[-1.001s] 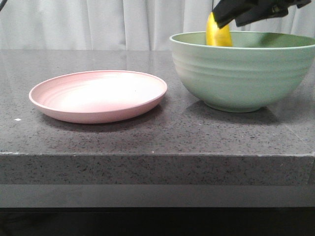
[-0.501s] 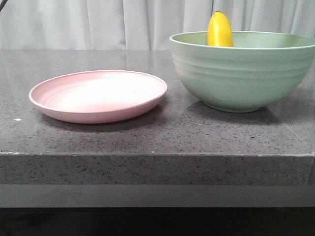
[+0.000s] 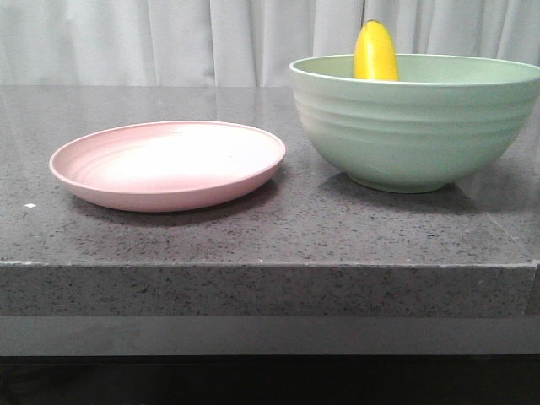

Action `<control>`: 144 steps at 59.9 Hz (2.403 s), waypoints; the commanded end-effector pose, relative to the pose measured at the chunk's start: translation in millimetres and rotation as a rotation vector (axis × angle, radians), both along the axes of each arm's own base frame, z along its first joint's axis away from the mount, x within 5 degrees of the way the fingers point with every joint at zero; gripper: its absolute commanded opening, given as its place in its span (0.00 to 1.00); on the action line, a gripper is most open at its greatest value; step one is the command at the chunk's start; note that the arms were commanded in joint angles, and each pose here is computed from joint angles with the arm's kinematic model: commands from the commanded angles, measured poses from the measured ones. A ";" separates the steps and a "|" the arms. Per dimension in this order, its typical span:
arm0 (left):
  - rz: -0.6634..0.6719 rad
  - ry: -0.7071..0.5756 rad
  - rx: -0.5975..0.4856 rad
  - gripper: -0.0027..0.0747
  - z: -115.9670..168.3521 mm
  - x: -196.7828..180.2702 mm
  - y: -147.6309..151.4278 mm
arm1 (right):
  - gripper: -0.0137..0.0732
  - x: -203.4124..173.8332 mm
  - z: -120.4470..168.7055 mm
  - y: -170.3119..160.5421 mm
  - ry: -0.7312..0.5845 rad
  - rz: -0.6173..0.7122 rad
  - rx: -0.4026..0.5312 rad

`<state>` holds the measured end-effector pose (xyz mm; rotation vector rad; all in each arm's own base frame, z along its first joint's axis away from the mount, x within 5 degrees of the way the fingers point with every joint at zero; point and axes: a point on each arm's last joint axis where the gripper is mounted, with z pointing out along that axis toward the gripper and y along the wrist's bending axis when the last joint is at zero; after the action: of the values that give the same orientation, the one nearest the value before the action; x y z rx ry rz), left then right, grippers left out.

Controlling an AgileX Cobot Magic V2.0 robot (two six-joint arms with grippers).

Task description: Transfer banana from pink plate to green bowl

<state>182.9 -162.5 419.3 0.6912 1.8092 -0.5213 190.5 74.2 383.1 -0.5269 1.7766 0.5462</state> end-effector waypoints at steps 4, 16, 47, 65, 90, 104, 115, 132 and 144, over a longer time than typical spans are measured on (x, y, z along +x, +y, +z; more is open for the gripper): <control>0.056 -0.128 -0.094 0.01 4.8 -28.2 37.2 | 0.09 -43.3 1.1 -13.5 -0.130 -0.091 0.055; 0.065 -0.189 -0.151 0.01 -32.2 -71.9 73.0 | 0.09 -94.0 -23.9 -22.3 -0.202 -0.103 0.075; 0.058 -0.226 -0.277 0.01 -96.8 -134.2 120.3 | 0.09 -138.1 -57.8 -27.1 -0.262 -0.083 0.158; 0.058 -0.222 -0.273 0.01 -98.6 -133.9 120.0 | 0.09 -139.5 -58.0 -25.0 -0.248 -0.057 0.173; 0.060 -0.224 -0.275 0.01 -100.2 -133.3 119.7 | 0.09 -139.5 -58.0 -25.0 -0.248 -0.057 0.173; 0.204 -0.286 -0.210 0.01 -130.8 -137.0 134.0 | 0.09 -139.5 -58.0 -25.0 -0.248 -0.057 0.173; 0.411 -0.315 -0.184 0.01 -167.5 -140.6 147.0 | 0.09 -139.5 -58.0 -25.0 -0.248 -0.057 0.173; 0.651 -0.278 -0.174 0.01 -215.3 -129.0 156.4 | 0.09 -139.6 -58.1 -24.8 -0.247 -0.055 0.172; 0.695 -0.283 -0.168 0.01 -218.6 -128.1 158.9 | 0.09 -139.9 -58.3 -24.4 -0.245 -0.049 0.171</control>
<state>55.5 -4.9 191.8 0.0235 1.6970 -0.0899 50.5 50.7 313.8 -0.4512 1.5269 0.5478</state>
